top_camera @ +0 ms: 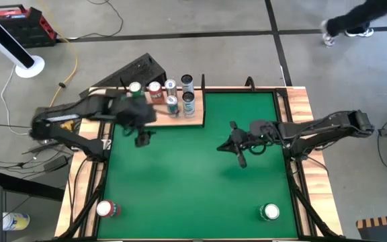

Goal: Place canned beverage on shelf
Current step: Put the red soda can on the shelf aligned with the other red soda can

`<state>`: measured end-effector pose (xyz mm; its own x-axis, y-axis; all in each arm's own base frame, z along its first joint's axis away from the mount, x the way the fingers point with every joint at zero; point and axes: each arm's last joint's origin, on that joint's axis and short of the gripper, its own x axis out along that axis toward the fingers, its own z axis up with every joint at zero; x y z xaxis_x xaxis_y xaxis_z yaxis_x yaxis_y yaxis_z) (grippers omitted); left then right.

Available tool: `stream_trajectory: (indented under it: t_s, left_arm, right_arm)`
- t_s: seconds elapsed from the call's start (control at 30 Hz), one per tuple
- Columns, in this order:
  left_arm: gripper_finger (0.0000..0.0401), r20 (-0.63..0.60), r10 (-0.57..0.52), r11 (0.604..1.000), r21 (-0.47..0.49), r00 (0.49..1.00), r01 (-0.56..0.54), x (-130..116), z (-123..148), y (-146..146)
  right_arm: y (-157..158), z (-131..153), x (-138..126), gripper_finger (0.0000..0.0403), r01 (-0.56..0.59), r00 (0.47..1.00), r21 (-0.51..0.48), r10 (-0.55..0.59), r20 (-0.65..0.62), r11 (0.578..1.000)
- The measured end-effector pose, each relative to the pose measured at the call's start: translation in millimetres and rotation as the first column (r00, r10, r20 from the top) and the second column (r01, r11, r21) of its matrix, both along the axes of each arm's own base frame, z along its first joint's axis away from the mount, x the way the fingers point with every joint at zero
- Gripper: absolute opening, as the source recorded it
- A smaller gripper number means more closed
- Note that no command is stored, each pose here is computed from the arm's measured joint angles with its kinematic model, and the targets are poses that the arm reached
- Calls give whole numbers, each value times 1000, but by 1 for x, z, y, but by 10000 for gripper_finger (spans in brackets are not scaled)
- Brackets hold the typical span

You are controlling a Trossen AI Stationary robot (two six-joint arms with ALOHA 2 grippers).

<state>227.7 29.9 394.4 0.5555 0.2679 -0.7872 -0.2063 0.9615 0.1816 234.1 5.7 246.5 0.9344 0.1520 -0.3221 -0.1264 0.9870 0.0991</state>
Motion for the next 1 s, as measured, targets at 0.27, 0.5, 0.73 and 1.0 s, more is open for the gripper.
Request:
stream_trajectory:
  t_s: [0.27, 0.5, 0.73, 1.0]
  left_arm:
    - [320, 308, -105, 994, 7, 945, 108, -53, -31, -26]
    - [320, 279, -105, 950, -255, 954, 179, -85, -58, -38]
    - [320, 220, -196, 860, -430, 956, 276, -92, -63, -73]
    - [320, 80, -336, 787, -523, 938, 326, -95, -72, -136]
  right_arm:
    - [57, 28, 29, 26, 3, 996, 10, -2, -93, 1000]
    - [93, 17, 53, 26, 0, 992, -13, -2, -124, 1000]
    - [99, 1, 89, 26, 35, 996, -12, -36, -80, 999]
    - [90, -8, 125, 26, 85, 992, -20, -87, -93, 996]
